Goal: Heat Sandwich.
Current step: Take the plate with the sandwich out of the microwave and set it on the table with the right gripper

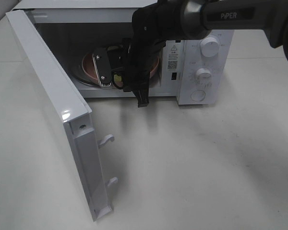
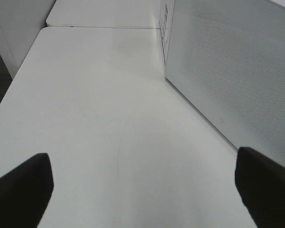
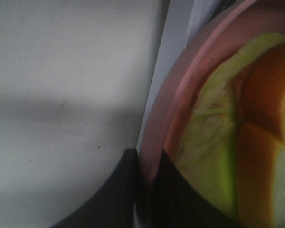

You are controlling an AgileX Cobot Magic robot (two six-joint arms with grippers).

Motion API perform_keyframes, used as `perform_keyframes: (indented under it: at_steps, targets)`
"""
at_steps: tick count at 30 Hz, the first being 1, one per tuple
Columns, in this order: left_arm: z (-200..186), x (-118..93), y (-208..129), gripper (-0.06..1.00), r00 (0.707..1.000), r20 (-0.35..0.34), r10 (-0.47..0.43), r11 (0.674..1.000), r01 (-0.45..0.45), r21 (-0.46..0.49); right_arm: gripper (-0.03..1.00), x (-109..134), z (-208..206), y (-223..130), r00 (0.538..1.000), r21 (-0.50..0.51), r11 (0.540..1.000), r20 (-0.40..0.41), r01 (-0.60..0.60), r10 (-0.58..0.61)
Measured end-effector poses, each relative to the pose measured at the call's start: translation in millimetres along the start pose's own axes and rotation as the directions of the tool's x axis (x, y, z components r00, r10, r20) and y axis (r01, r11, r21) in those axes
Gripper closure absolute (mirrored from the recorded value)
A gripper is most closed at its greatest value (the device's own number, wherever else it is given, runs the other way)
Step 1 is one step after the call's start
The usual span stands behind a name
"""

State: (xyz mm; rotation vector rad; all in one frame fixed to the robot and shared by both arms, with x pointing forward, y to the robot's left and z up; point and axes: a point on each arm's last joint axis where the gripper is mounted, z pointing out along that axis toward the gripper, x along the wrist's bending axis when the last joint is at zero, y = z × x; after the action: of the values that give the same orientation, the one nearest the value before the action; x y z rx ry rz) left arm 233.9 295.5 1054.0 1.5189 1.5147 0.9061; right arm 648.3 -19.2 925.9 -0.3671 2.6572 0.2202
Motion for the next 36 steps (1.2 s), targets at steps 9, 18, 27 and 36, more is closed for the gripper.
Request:
perform_keyframes:
  at_steps: [9,18,27,36]
  targets:
    - [0,0,0,-0.03,1.000,0.000,0.000,1.000,0.000,0.000,0.90,19,-15,-6,0.991,-0.005,0.991,-0.020,0.131,-0.131]
    - [0,0,0,-0.03,1.000,0.000,0.000,1.000,0.000,0.000,0.90,32,-34,-10,0.978,-0.027,0.978,-0.011,0.208,-0.208]
    - [0,0,0,-0.03,1.000,0.000,0.000,1.000,0.000,0.000,0.90,49,-63,-12,0.963,-0.074,0.960,-0.004,0.270,-0.271]
    - [0,0,0,-0.03,1.000,0.000,0.000,1.000,0.000,0.000,0.90,70,-88,-14,0.950,-0.140,0.941,-0.011,0.309,-0.313]
